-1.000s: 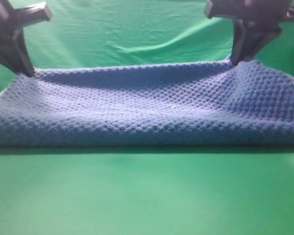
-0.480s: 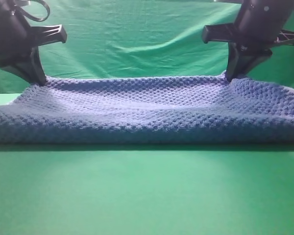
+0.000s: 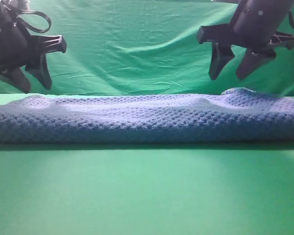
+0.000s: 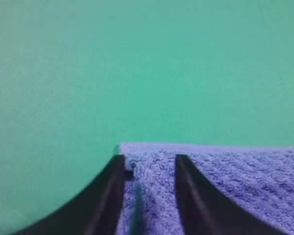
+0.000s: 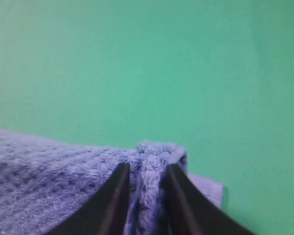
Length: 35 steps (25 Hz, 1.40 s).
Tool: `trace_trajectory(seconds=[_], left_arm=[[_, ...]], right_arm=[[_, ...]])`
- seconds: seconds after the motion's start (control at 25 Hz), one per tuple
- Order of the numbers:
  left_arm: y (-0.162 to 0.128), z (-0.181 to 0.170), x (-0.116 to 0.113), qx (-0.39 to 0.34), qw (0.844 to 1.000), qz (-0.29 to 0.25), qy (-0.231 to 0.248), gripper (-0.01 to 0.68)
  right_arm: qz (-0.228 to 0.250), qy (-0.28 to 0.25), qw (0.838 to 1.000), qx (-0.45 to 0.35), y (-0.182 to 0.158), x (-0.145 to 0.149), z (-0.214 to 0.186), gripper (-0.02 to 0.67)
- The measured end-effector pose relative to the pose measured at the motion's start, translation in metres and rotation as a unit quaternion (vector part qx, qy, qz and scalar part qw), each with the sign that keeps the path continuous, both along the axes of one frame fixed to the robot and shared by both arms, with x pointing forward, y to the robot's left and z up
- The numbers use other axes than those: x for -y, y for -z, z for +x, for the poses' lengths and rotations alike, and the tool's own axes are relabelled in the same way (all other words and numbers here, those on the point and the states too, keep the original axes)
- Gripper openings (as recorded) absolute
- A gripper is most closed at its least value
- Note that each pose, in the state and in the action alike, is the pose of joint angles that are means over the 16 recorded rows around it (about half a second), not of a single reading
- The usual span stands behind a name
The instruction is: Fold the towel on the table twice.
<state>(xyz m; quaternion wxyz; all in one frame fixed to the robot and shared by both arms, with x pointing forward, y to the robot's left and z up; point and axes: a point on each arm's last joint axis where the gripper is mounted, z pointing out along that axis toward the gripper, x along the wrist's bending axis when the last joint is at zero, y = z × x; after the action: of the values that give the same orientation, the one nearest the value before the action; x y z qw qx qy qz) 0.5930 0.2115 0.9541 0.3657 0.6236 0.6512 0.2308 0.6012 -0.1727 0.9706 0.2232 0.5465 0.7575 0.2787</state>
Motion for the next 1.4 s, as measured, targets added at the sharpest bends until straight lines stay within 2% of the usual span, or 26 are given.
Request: trace_trajectory(seconds=[0.16, 0.24, 0.32, 0.44, 0.72, 0.88, 1.04, 1.24, 1.4], left_arm=[[-0.014, -0.004, 0.0, 0.012, 1.0, 0.002, 0.012, 0.488], [-0.026, -0.008, 0.0, 0.021, 1.0, 0.002, 0.021, 0.512], [-0.039, -0.013, 0.0, 0.03, 0.999, 0.002, 0.032, 0.501], [-0.064, -0.025, 0.0, 0.047, 0.998, -0.001, 0.052, 0.418], [-0.126, -0.068, -0.003, 0.087, 0.991, -0.008, 0.104, 0.155], [-0.157, -0.101, -0.007, 0.105, 0.985, -0.009, 0.134, 0.053], [-0.183, -0.139, -0.015, 0.118, 0.981, -0.005, 0.155, 0.006], [-0.208, -0.193, -0.029, 0.139, 0.977, 0.006, 0.163, 0.0], [-0.216, -0.237, -0.043, 0.16, 0.975, 0.015, 0.155, 0.0]], right_arm=[[-0.013, -0.001, 1.0, -0.002, -0.01, 0.004, -0.005, 0.531], [-0.02, 0.0, 1.0, -0.002, -0.019, 0.006, -0.008, 0.552], [-0.027, 0.002, 1.0, 0.0, -0.03, 0.01, -0.014, 0.537], [-0.036, 0.007, 0.999, 0.005, -0.051, 0.016, -0.025, 0.452], [-0.036, 0.028, 0.998, 0.033, -0.113, 0.035, -0.065, 0.186], [-0.024, 0.042, 0.998, 0.051, -0.146, 0.047, -0.095, 0.072], [-0.005, 0.05, 0.996, 0.073, -0.174, 0.058, -0.13, 0.011], [0.021, 0.044, 0.994, 0.102, -0.193, 0.072, -0.175, 0.0], [0.039, 0.027, 0.991, 0.127, -0.196, 0.081, -0.211, 0.0]])
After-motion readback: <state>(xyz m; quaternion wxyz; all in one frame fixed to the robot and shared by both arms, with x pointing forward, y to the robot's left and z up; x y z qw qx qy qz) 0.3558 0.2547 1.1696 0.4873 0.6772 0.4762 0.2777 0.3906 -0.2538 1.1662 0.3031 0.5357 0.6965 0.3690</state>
